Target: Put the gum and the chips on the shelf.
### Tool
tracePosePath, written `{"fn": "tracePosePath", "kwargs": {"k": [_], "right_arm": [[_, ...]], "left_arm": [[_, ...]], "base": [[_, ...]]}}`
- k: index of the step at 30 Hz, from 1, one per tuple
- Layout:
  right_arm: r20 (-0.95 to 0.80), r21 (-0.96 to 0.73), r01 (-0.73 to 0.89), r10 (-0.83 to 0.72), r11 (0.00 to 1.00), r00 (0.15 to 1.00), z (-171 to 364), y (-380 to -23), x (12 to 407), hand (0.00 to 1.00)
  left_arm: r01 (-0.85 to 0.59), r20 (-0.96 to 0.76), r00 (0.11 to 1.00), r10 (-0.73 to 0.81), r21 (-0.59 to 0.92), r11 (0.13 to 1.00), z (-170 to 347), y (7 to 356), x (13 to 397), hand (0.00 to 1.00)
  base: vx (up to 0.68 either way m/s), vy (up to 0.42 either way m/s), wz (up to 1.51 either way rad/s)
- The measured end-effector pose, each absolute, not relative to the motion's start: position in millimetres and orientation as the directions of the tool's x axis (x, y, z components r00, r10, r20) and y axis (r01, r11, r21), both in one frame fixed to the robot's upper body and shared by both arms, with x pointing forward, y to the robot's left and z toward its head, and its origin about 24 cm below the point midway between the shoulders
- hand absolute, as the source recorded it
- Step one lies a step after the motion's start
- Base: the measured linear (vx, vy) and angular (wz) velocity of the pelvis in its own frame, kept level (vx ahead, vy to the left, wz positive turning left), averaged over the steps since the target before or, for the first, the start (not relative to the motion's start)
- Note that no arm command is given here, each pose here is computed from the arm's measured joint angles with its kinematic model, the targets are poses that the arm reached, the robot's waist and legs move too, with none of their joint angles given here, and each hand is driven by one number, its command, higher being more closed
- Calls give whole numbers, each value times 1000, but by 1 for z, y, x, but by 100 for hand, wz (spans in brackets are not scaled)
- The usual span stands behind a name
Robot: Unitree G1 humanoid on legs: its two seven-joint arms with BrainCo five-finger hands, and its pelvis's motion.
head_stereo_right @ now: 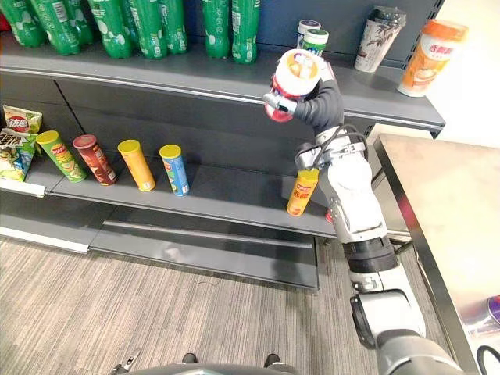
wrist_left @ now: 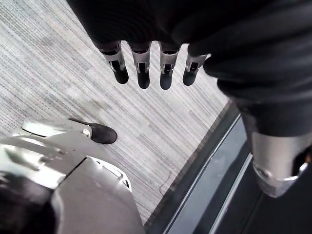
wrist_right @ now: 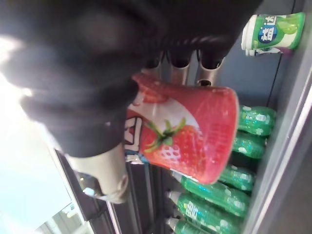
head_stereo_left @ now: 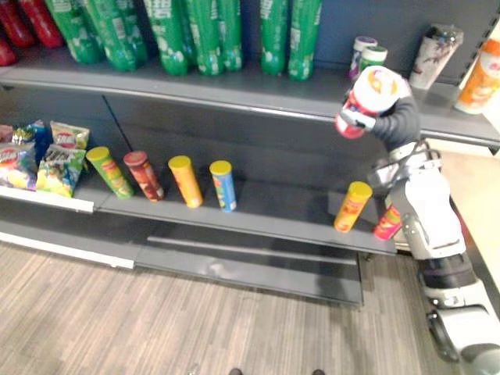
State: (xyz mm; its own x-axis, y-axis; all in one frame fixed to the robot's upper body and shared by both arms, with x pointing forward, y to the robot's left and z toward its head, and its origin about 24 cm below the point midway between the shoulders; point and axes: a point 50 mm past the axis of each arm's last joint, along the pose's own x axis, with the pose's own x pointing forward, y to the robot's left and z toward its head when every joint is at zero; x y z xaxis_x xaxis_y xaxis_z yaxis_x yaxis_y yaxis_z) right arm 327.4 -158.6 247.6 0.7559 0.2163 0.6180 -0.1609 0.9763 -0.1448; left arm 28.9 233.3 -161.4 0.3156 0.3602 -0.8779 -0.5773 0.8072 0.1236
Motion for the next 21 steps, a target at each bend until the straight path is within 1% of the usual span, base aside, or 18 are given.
{"fn": "tracePosePath", "kwargs": {"k": [5, 11, 14, 21], "right_arm": [[601, -115, -52, 112, 992, 792, 258, -171, 346, 100], [533, -83, 49, 3, 995, 846, 260, -185, 367, 100], [508, -89, 98, -39, 991, 861, 261, -196, 372, 100], [504, -86, 137, -76, 987, 861, 277, -202, 381, 100]], "left_arm": [[-579, -884, 295, 364, 138, 804, -162, 233, 28, 0], [-544, -889, 285, 359, 159, 824, -163, 232, 23, 0], [-543, -893, 279, 354, 158, 825, -163, 231, 22, 0], [-541, -887, 297, 355, 150, 827, -161, 232, 27, 0]], "base": [[2, -11, 11], [-16, -11, 11], [-27, -4, 5], [-38, -7, 10]]}}
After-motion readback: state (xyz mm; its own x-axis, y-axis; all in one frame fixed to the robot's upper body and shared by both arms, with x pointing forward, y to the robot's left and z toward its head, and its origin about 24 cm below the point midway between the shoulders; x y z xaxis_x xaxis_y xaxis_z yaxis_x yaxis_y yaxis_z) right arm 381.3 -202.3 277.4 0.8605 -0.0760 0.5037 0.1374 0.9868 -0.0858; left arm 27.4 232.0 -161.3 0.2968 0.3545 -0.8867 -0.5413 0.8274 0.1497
